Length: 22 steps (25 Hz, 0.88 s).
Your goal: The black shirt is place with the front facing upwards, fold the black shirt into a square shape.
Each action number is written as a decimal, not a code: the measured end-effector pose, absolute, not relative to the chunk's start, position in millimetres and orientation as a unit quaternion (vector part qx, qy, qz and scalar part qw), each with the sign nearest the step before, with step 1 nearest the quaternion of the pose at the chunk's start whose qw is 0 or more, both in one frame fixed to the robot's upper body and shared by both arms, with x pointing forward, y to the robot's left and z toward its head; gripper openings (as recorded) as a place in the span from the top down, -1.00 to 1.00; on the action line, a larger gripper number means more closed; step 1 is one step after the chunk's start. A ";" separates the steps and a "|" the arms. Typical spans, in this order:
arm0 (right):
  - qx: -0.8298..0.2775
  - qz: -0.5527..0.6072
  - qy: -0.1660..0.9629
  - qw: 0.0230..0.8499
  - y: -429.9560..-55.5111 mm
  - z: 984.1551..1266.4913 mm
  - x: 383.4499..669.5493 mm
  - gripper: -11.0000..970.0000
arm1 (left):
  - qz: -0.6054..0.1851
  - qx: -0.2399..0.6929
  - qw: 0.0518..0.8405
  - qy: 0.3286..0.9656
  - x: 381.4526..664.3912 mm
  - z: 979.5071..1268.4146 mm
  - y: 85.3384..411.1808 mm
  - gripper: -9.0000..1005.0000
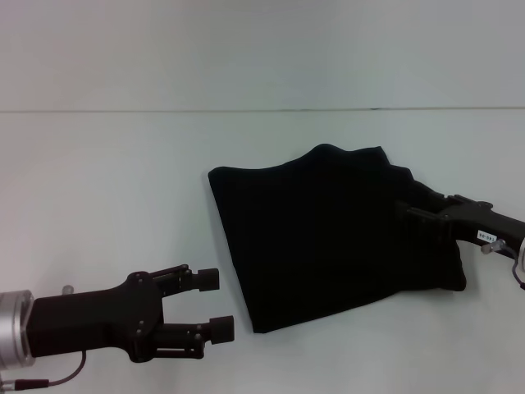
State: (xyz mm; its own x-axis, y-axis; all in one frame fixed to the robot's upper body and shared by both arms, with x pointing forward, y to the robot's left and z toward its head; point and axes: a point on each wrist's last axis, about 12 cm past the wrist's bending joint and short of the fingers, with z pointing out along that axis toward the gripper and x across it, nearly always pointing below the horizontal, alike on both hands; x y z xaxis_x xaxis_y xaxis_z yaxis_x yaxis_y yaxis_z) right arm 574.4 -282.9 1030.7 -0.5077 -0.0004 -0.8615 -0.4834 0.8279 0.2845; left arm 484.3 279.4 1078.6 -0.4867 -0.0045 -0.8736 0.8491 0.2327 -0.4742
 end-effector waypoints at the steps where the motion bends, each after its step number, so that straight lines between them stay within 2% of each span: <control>1: -0.145 0.254 0.830 0.474 -283.2 1030.6 574.5 -0.65 | -0.535 0.312 0.399 0.676 484.3 1078.6 279.4 -0.85; 8: -0.150 0.269 0.813 0.494 -288.8 1038.9 571.0 -0.65 | -0.535 0.312 0.400 0.676 484.2 1078.6 279.6 -0.85; 13: -0.197 0.295 0.783 0.511 -289.9 1043.7 554.2 -0.65 | -0.535 0.311 0.401 0.676 484.0 1078.3 279.0 -0.84; 22: -0.237 0.286 0.777 0.508 -286.7 1026.6 533.4 -0.65 | -0.534 0.304 0.399 0.681 485.3 1077.1 277.9 -0.84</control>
State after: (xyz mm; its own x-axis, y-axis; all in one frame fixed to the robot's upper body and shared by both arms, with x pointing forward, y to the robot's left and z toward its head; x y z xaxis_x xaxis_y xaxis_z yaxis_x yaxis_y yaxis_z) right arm 533.4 -286.7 1026.6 -0.3716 -0.0782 -0.9251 -0.6590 0.7240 0.2036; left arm 485.3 277.9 1077.1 -0.4969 -0.0120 -0.8677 0.8396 0.2460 -0.4842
